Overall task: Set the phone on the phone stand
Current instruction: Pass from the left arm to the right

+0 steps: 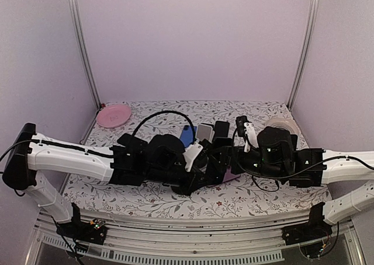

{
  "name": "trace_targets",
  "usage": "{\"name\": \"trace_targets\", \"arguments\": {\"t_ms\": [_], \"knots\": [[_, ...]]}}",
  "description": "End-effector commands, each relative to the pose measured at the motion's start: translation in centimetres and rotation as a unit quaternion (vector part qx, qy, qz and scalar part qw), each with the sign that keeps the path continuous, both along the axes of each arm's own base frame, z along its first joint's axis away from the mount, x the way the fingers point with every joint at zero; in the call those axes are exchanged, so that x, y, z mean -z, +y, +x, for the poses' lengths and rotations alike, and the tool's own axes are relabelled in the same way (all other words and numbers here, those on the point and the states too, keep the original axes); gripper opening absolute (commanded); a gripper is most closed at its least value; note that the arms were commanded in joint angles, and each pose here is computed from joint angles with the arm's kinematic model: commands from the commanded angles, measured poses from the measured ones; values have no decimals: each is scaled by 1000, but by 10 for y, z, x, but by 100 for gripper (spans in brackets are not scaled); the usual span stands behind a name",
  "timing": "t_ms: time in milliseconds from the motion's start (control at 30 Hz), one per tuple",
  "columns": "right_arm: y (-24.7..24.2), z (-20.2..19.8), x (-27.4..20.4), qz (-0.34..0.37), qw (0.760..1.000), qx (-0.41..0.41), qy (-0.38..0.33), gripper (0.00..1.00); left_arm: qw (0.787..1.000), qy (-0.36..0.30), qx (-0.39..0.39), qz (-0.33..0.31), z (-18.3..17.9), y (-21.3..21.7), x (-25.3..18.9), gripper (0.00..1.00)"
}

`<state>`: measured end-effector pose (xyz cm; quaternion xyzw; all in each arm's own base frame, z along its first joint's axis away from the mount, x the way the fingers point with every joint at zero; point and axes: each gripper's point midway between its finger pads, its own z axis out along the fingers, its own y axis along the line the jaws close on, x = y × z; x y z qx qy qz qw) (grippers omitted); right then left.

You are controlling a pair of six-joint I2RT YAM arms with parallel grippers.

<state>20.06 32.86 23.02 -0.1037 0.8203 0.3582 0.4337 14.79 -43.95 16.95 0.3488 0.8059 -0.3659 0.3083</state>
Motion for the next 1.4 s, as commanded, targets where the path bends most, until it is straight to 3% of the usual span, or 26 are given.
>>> {"name": "trace_targets", "arguments": {"t_ms": [0,500,600,867,967,1367], "knots": [[5,2,-12,10,1000,5,-1,95,1000,-23,10,-16,1,-15,-19,0],[0,6,-4,12,999,35,21,85,999,-36,7,7,-2,-21,-13,0],[0,7,-4,13,999,37,20,78,999,-36,8,3,-3,-21,-14,0],[0,7,-5,15,999,38,20,45,999,-37,1,2,-1,-18,-12,0],[-1,8,-7,18,999,39,18,41,999,-39,-8,4,2,-17,-11,0],[-23,31,-19,8,998,64,-5,33,998,-34,-46,-8,17,-2,-6,61]]}}
